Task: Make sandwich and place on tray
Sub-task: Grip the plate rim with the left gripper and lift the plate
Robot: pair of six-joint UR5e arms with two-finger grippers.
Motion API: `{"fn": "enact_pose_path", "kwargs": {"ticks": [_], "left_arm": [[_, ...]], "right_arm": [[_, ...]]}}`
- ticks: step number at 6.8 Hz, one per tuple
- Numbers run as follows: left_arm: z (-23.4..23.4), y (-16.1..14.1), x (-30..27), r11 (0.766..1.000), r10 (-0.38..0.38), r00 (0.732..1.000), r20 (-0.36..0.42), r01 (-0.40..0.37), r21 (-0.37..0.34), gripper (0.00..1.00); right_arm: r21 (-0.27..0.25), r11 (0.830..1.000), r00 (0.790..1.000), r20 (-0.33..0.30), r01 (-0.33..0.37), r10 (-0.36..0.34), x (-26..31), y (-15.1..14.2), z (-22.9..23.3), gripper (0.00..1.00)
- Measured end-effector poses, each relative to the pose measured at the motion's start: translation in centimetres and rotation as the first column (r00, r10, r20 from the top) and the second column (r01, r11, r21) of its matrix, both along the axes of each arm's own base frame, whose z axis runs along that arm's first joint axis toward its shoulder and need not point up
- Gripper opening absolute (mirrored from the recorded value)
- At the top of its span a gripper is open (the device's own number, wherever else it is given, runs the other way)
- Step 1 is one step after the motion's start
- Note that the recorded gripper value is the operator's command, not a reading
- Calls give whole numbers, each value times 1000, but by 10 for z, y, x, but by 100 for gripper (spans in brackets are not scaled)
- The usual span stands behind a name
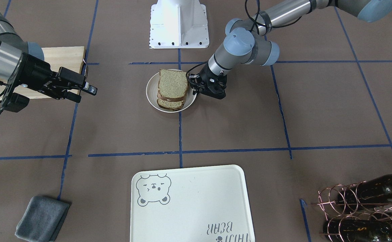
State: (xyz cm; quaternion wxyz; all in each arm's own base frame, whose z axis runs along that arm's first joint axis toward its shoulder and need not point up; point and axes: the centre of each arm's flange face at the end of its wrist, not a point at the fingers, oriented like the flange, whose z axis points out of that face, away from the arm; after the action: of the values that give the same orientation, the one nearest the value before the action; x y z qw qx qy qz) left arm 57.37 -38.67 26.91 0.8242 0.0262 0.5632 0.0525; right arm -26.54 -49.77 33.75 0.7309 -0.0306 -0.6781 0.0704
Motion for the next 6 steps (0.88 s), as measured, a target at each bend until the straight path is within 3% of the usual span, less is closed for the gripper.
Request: {"fn": "enact_pose_path", "kwargs": {"ticks": [4, 6], "left_arm": [[-10, -61, -57, 992, -64, 998, -27, 61, -106, 0], [-26, -96, -79, 956, -166, 986, -28, 154, -251, 0]], "right_arm": [[-32, 1000, 1000, -8, 0, 0, 38, -3, 18, 100], [-45, 999, 1000, -10, 2, -2, 55, -2, 26, 100]]}}
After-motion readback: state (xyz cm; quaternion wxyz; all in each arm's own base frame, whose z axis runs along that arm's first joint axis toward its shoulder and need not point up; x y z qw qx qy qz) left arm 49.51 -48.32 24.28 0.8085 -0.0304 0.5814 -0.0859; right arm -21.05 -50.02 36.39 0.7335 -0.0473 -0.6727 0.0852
